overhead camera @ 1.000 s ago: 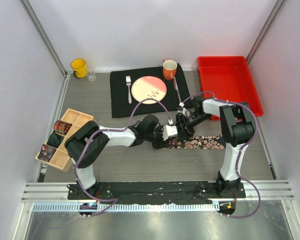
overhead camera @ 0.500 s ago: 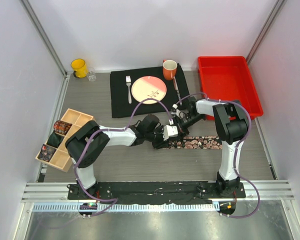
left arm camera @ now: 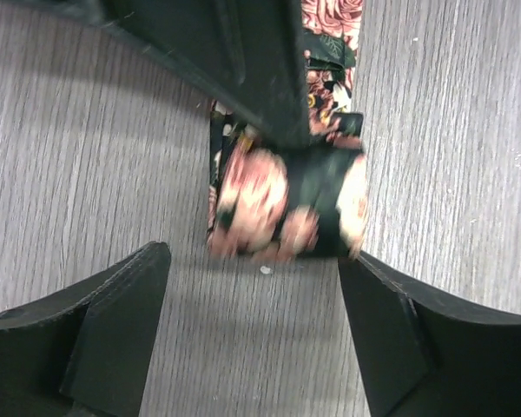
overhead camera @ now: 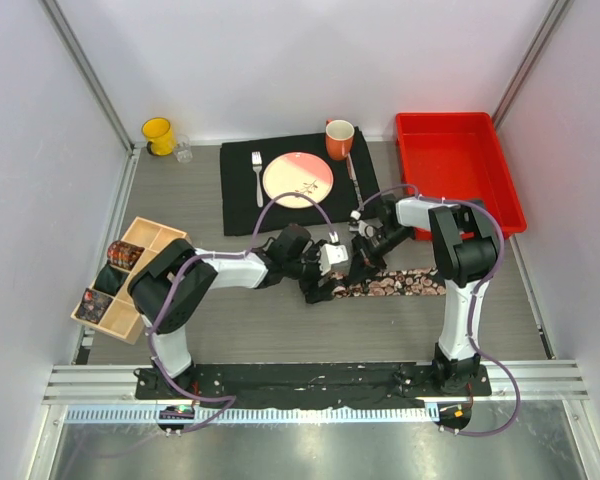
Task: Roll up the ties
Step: Roll the tie at the center of the board.
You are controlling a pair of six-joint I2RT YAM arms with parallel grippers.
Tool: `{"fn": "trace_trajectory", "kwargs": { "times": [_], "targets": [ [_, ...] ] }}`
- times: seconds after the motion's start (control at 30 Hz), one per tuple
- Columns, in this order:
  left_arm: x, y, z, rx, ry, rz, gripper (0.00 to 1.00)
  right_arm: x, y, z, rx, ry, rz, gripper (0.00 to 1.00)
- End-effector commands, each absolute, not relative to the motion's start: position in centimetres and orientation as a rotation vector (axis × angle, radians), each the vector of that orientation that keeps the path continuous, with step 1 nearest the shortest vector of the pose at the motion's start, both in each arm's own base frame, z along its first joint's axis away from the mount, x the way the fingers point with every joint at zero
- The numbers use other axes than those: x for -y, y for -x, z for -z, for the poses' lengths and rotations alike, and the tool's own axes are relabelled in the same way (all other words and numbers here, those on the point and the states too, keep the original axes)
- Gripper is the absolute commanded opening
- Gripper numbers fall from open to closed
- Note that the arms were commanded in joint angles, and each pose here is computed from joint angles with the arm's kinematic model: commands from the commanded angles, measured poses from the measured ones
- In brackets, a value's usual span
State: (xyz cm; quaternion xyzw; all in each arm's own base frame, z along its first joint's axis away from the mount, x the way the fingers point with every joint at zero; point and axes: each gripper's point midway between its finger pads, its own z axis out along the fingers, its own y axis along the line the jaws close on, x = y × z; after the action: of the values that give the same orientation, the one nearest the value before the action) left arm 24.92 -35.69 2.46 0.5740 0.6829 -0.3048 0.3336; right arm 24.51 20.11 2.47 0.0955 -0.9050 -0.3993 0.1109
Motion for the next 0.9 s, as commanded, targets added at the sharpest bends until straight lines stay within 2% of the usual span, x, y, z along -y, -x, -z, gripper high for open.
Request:
{"fn": "trace_trajectory", "kwargs": {
  "times": [0.0, 0.17, 0.4, 0.53, 0.7, 0.77, 0.8, 0.83, 0.87],
  "targets": [
    [36.5, -24.6, -5.1, -1.728, -1.41, 0.914, 0.83, -16.7, -25.7, 1.9, 2.843, -0.399, 0.858, 0.01],
    [38.3, -24.9, -6.0, -1.665, -1.356, 0.999, 0.9, -16.0, -26.0, 2.8, 2.887, -0.368, 0.781, 0.01],
    [40.7, -25.4, -5.6, -1.616, -1.288, 1.102, 0.89, -15.1, -25.7, 3.7, 2.925, -0.347, 0.7, 0.01],
    [41.6, -25.2, -4.1, -1.617, -1.268, 1.114, 0.79, -15.0, -25.9, 4.3, 2.934, -0.334, 0.685, 0.01],
    [42.6, -24.1, -3.3, -1.607, -1.283, 1.114, 0.74, -15.2, -25.9, 4.4, 2.939, -0.334, 0.702, 0.01],
    [42.6, -23.9, -2.4, -1.629, -1.288, 1.094, 0.69, -15.4, -25.8, 4.4, 2.935, -0.297, 0.703, 0.01],
    [42.5, -24.0, -2.0, -1.641, -1.292, 1.071, 0.65, -15.4, -25.9, 4.4, 2.935, -0.292, 0.702, 0.01],
    [42.2, -24.0, -1.8, -1.648, -1.305, 1.044, 0.54, -15.4, -25.9, 4.3, 2.934, -0.29, 0.704, 0.01],
    [41.2, -23.9, -0.6, -1.712, -1.324, 0.997, 0.49, -15.5, -26.0, 4.0, 2.94, -0.287, 0.712, 0.01]
  ]
}}
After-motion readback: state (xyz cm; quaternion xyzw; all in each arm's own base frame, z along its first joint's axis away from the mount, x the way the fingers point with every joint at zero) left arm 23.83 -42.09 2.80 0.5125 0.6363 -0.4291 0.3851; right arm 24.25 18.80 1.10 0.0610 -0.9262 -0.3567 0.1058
